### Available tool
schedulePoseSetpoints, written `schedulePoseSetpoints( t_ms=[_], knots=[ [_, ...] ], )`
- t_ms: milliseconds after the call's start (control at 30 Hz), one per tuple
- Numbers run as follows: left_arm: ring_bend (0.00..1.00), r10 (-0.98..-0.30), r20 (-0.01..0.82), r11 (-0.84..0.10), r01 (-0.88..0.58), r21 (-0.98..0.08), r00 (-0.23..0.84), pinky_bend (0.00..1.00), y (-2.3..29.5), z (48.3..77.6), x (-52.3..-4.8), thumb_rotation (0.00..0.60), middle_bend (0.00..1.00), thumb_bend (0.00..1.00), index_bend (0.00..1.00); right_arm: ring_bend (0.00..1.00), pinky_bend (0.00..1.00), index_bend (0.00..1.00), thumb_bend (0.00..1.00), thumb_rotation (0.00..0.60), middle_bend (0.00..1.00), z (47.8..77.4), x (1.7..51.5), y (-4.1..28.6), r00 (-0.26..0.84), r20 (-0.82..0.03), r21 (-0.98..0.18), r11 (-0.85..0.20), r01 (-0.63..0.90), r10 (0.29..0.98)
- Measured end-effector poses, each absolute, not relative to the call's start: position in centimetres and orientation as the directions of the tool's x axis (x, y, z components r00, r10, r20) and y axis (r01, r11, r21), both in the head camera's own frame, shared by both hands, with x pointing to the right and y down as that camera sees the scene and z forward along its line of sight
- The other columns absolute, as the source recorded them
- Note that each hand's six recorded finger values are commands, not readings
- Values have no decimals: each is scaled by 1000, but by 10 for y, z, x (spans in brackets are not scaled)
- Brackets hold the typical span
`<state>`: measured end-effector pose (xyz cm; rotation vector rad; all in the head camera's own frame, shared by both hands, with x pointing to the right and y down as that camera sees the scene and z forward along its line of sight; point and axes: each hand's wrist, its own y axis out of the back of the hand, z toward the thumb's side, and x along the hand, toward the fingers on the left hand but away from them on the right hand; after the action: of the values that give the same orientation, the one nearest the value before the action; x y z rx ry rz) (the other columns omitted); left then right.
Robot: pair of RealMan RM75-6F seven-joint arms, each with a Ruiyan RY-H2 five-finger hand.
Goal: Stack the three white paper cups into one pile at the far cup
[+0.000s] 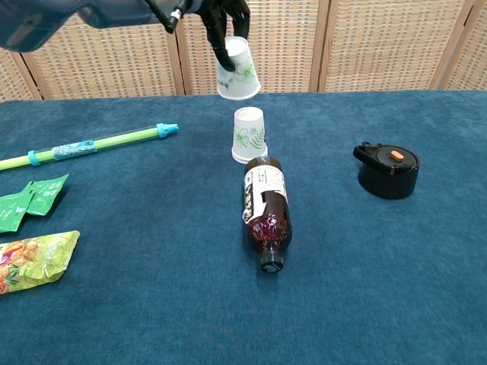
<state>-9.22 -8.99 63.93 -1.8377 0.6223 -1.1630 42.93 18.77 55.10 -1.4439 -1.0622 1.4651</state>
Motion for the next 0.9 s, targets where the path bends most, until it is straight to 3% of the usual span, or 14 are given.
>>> schedulePoseSetpoints(
  t_ms=[367,733,767,867,900],
  knots=[
    [432,-710,570,-593,85,-800,414,381,-87,649,-75,600,410,90,549,0,0,0,0,600,0,548,433,188,-30,-319,-948,-318,19,947],
    [397,-719,587,-598,99,-795,373,365,-86,658,-72,600,383,56,522,0,0,0,0,600,0,545,433,188,-30,-312,-950,-311,28,950],
    [327,-719,589,-601,97,-794,370,333,-86,659,-72,600,318,34,473,0,0,0,0,600,0,545,433,188,-29,-311,-950,-310,28,950],
    [43,-712,595,-607,99,-788,372,148,-85,662,-72,600,36,0,149,0,0,0,0,600,0,544,433,188,-27,-309,-951,-308,32,951],
    [2,-710,597,-610,97,-786,374,90,-84,663,-71,600,0,0,54,0,0,0,0,600,0,544,433,188,-28,-308,-951,-307,35,951]
  ],
)
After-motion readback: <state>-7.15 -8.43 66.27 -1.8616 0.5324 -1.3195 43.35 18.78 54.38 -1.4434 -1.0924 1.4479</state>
